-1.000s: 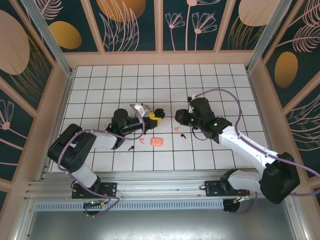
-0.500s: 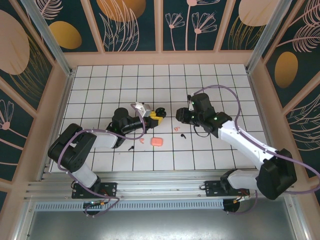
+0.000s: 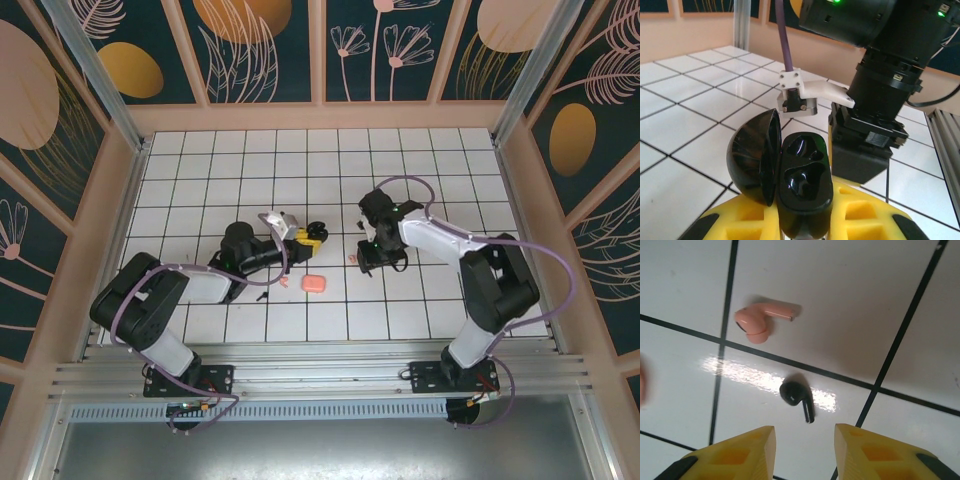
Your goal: Insert the wireless bluetooth earbuds into the charging case
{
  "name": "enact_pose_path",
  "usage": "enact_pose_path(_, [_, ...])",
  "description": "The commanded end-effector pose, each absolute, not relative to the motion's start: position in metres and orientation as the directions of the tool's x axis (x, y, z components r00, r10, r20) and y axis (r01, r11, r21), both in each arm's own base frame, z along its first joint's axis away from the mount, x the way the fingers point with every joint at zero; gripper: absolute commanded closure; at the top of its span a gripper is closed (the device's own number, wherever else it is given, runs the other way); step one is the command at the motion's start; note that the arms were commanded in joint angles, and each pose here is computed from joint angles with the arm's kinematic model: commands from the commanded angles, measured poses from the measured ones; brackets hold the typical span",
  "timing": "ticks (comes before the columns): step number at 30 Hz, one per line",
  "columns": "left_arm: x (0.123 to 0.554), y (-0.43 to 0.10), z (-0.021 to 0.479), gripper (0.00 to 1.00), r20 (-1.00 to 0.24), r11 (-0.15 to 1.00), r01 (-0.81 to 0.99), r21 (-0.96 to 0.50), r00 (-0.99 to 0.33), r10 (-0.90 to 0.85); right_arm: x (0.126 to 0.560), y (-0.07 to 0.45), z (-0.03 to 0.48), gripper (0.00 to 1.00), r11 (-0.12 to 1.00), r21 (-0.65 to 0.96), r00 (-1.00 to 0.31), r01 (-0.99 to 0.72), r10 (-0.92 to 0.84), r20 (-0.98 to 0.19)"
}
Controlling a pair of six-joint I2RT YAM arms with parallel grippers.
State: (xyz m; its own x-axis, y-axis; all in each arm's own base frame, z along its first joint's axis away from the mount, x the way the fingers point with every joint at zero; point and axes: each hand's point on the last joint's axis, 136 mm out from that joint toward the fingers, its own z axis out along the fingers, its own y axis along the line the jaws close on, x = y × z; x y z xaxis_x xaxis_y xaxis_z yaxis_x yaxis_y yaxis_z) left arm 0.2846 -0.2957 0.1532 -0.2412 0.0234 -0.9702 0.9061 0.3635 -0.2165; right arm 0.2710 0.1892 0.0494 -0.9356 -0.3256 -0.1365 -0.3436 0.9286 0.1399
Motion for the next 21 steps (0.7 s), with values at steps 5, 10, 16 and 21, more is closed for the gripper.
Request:
enact_pose_path(5, [0.279,-0.288,0.166,0.93,-0.973,0.389,0.894,-0.223,-0.228,-0.032,0.283,0.192,0.034,0.64,0.889,0.094,-0.893,-0.449,-0.440,-0.099])
enact_pose_path(10, [0.278,-0.287,0.165,0.93,-0.973,0.391,0.893,-0.223,-0.232,-0.025,0.285,0.196,0.025,0.65,0.874,0.106,-0.881,-0.474,-0.468,-0.075])
enact_pose_path(16, [0.279,-0.285,0.167,0.93,-0.974,0.407,0.888,-0.216,-0.225,-0.027,0.275,0.198,0.016,0.65,0.864,0.115,-0.871,-0.490,-0.490,-0.027])
enact_pose_path(21, [0.278,-0.285,0.166,0.93,-0.973,0.406,0.888,-0.217,-0.228,-0.022,0.273,0.192,0.011,0.66,0.872,0.084,-0.875,-0.483,-0.485,0.000])
